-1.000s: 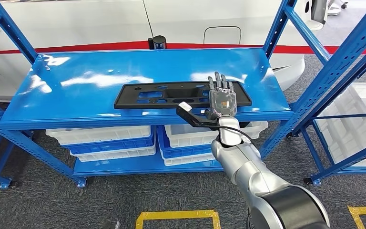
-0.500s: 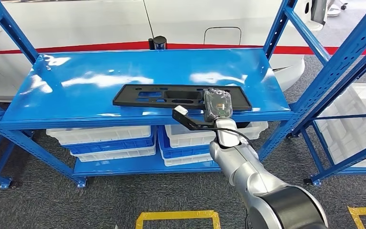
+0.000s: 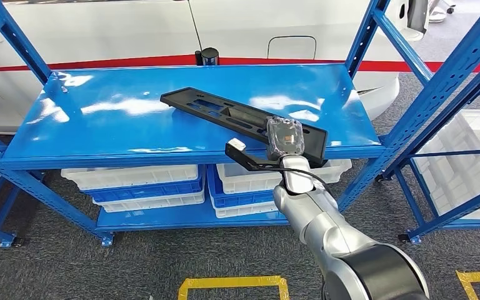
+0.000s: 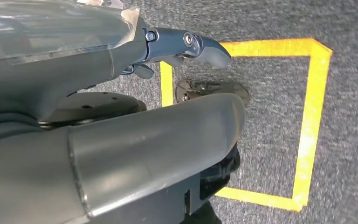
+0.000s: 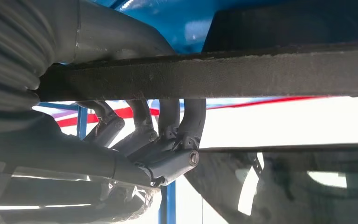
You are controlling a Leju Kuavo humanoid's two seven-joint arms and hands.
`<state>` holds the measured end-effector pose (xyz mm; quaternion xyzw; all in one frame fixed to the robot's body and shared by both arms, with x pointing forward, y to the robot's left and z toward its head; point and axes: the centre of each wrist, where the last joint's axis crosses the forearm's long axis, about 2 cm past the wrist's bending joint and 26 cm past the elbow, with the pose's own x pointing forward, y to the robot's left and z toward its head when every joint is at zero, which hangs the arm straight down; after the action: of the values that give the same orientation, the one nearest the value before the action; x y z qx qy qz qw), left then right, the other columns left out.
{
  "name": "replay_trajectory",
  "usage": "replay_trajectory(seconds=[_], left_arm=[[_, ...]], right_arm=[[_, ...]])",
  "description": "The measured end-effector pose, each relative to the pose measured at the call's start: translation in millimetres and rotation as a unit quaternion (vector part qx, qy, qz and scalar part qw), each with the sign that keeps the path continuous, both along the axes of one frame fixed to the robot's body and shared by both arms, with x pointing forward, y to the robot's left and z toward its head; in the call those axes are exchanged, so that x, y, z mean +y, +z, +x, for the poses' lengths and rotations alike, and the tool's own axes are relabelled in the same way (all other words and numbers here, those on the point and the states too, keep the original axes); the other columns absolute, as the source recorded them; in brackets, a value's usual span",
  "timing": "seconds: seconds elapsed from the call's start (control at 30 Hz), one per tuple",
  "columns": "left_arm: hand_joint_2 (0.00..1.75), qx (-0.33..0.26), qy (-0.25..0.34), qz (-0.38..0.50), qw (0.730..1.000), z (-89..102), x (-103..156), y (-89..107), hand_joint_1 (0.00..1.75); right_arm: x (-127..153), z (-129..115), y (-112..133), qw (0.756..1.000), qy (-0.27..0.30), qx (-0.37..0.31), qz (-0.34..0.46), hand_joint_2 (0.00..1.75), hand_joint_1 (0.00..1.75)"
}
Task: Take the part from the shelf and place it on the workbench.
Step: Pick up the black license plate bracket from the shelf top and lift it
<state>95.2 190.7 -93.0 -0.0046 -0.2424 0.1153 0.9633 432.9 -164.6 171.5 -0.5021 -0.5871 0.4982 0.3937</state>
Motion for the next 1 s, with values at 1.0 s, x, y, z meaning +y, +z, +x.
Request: replay_trajectory(seconds=[1.0], left_arm=[[0.00, 0.013, 0.005, 0.023, 1.000, -4.4, 5.8, -1.9, 0.00]], right_arm=[[15.6, -9.3, 60.4, 0.976, 0.091, -0.196, 0.037, 1.75, 1.75]])
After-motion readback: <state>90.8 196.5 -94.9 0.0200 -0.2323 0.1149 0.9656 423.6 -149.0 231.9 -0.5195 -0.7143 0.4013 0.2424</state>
